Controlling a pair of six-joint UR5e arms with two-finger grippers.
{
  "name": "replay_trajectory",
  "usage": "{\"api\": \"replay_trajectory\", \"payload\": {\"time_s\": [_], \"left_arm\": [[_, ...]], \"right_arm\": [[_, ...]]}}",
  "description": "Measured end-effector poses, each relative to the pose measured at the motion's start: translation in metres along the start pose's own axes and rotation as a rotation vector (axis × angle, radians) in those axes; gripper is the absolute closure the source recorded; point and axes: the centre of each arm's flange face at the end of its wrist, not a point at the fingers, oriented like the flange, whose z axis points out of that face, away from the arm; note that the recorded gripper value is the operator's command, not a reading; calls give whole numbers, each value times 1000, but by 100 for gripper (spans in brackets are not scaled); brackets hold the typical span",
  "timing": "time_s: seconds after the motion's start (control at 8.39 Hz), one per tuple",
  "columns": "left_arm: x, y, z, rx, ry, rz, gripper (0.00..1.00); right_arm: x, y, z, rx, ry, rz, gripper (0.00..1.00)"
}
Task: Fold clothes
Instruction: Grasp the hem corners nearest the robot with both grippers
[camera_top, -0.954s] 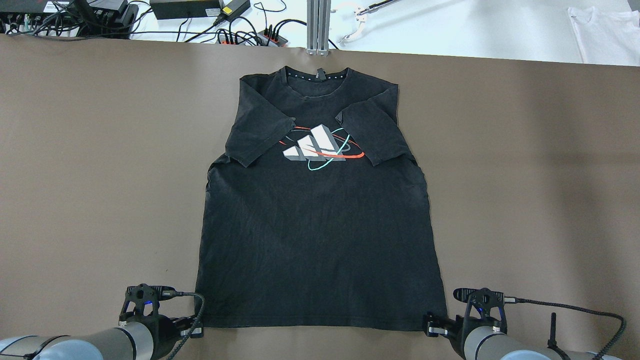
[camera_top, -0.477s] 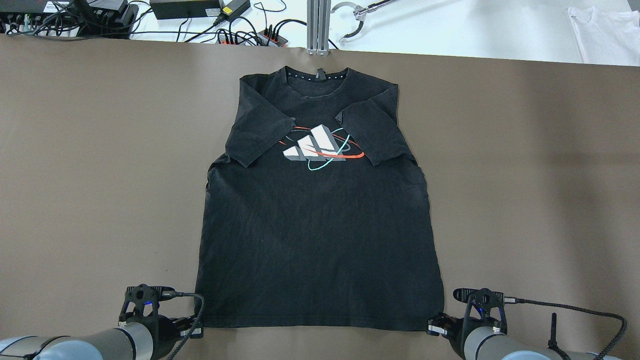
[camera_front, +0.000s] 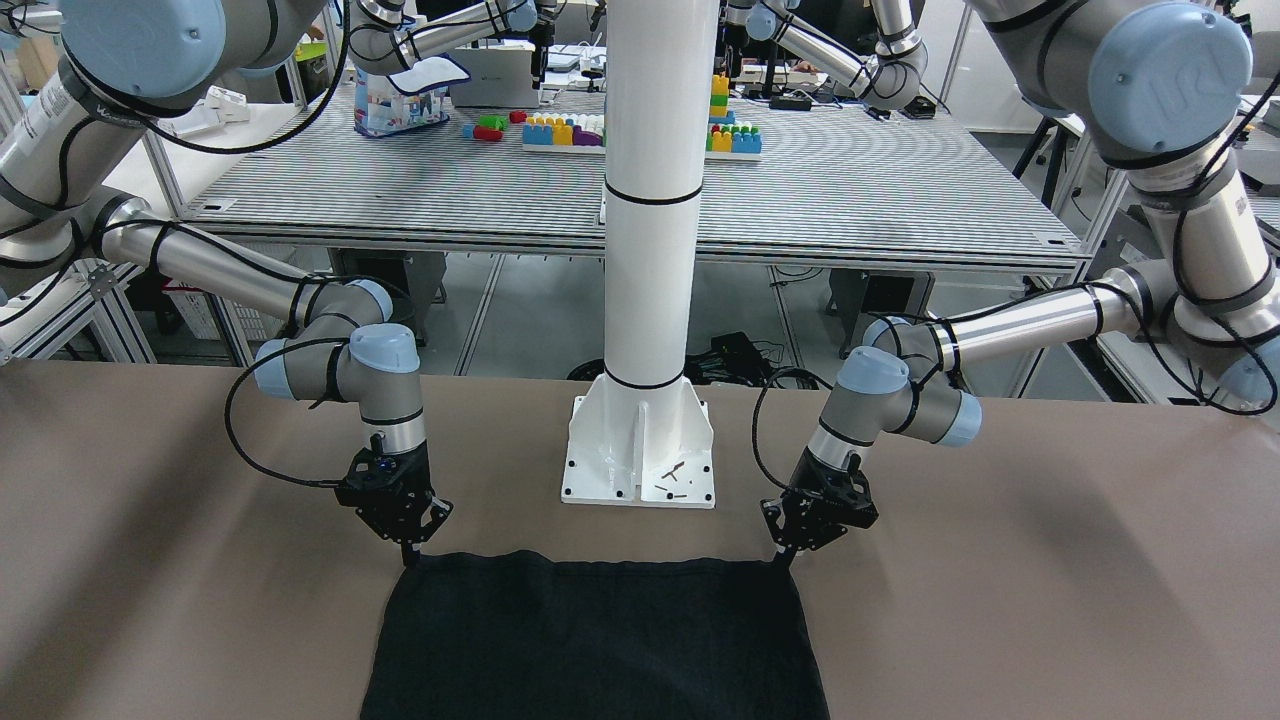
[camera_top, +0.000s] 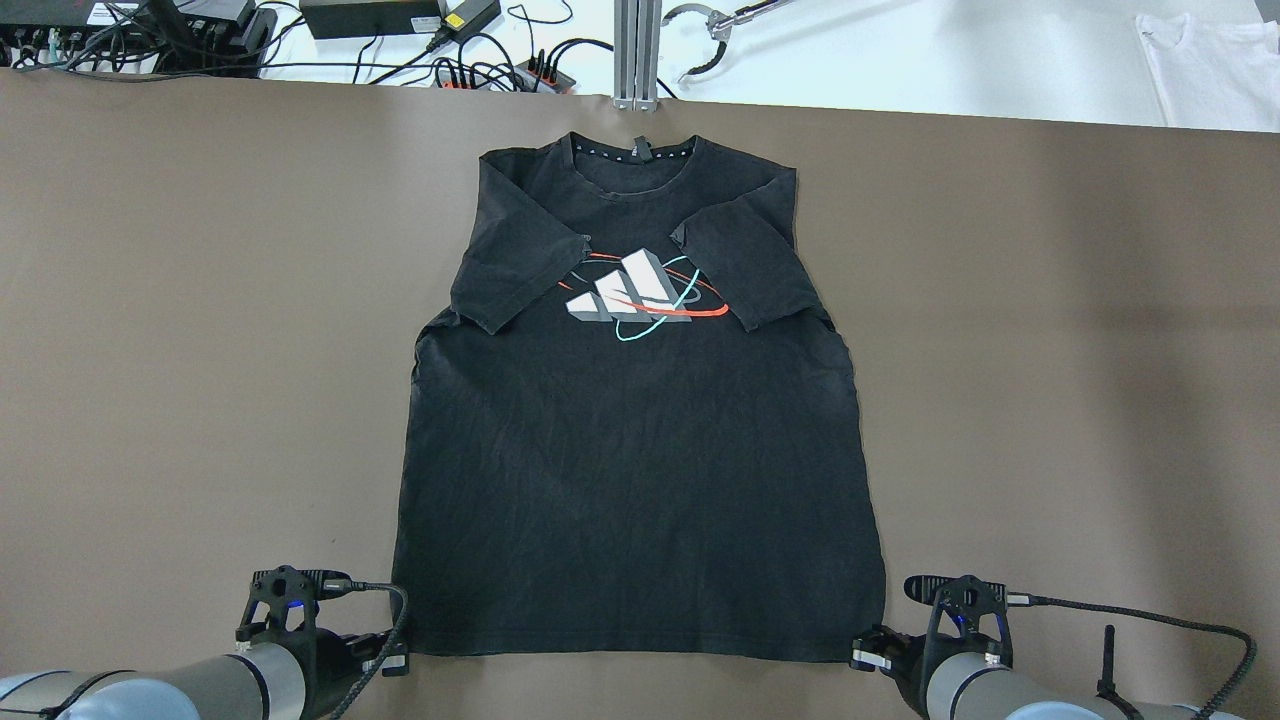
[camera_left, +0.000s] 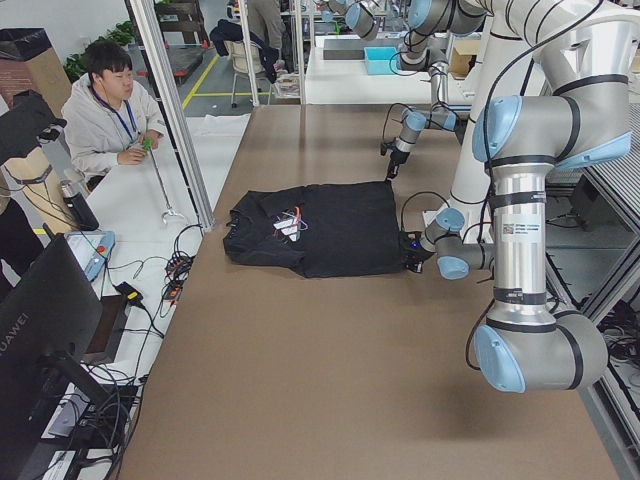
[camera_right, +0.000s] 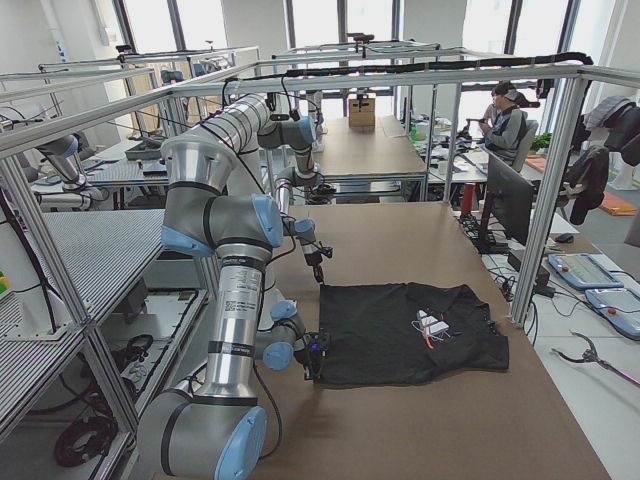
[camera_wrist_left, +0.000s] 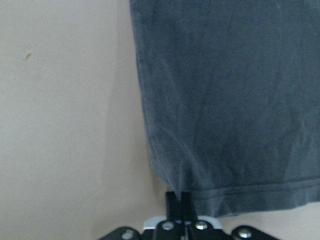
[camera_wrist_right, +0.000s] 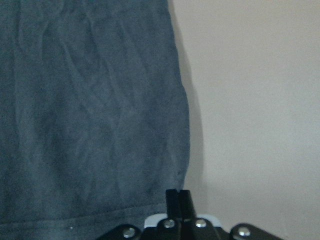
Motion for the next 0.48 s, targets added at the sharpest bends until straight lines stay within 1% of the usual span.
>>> {"api": "replay_trajectory", "payload": {"time_s": [0.24, 0.36, 0.48], "left_arm": [[14, -18, -25, -6, 36, -4, 100], [19, -34, -40, -17, 41, -5, 100], [22, -51, -53, -27, 41, -13, 100]], "right_arm": [[-13, -9, -21, 0, -43, 9, 100], [-18, -22, -30, 7, -62, 12, 100], [-21, -42, -38, 8, -73, 13, 100]]}}
